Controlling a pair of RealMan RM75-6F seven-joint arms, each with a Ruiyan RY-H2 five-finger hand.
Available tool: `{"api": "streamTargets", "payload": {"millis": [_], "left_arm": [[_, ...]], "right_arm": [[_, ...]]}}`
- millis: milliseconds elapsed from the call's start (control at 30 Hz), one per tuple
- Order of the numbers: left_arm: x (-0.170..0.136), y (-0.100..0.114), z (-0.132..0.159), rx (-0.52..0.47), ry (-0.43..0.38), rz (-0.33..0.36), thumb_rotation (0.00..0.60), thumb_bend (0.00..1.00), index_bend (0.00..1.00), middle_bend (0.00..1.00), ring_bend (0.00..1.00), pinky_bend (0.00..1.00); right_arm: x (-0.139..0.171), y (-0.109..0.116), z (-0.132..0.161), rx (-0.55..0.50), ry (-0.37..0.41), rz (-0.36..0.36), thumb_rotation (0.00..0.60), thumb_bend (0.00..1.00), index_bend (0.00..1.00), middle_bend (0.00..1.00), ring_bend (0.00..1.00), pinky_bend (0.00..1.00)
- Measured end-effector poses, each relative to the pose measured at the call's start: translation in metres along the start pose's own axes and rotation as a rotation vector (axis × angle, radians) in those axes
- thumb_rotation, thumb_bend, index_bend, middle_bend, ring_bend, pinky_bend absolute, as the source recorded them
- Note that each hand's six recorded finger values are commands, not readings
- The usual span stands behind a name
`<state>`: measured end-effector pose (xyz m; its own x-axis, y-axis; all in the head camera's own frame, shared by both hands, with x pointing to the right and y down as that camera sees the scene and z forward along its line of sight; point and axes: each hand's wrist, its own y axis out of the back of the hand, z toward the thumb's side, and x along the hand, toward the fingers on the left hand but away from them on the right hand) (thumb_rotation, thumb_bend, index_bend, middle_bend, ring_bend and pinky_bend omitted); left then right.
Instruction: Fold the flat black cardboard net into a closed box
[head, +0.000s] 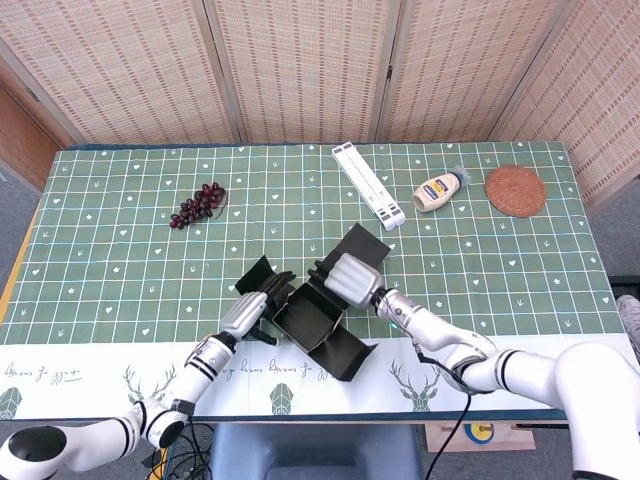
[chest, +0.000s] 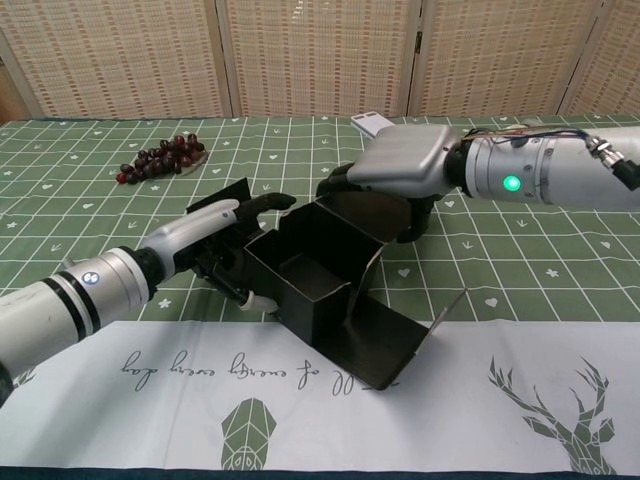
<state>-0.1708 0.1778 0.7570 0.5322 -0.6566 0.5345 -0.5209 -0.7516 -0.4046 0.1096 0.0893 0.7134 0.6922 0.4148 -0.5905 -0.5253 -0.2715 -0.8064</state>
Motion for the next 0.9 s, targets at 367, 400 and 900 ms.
{"api": "streamTargets", "payload": {"millis": [367,400,900], "left_arm": [[0.003,-0.007,0.001,-0.127,0.040,-0.085,0.600,0.09,0.04,0.04,0.60,0.92],[0.003,-0.008,0.002,-0.144,0.044,-0.096,0.600,0.09,0.04,0.04,0.60,0.92],[-0.001,-0.022,0.006,-0.268,0.062,-0.222,0.600,0.09,0.12,0.13,0.62,0.92]], "right_arm": [[0.001,0.014,0.007,0.053,0.095,-0.044,0.600,0.41,0.35,0.40,0.85,0.93],[0.001,0.014,0.007,0.060,0.103,-0.047,0.600,0.41,0.35,0.40,0.85,0.93],[0.001,0.018,0.012,0.088,0.186,-0.112,0.600,0.41,0.36,0.40,0.86,0.93]]}}
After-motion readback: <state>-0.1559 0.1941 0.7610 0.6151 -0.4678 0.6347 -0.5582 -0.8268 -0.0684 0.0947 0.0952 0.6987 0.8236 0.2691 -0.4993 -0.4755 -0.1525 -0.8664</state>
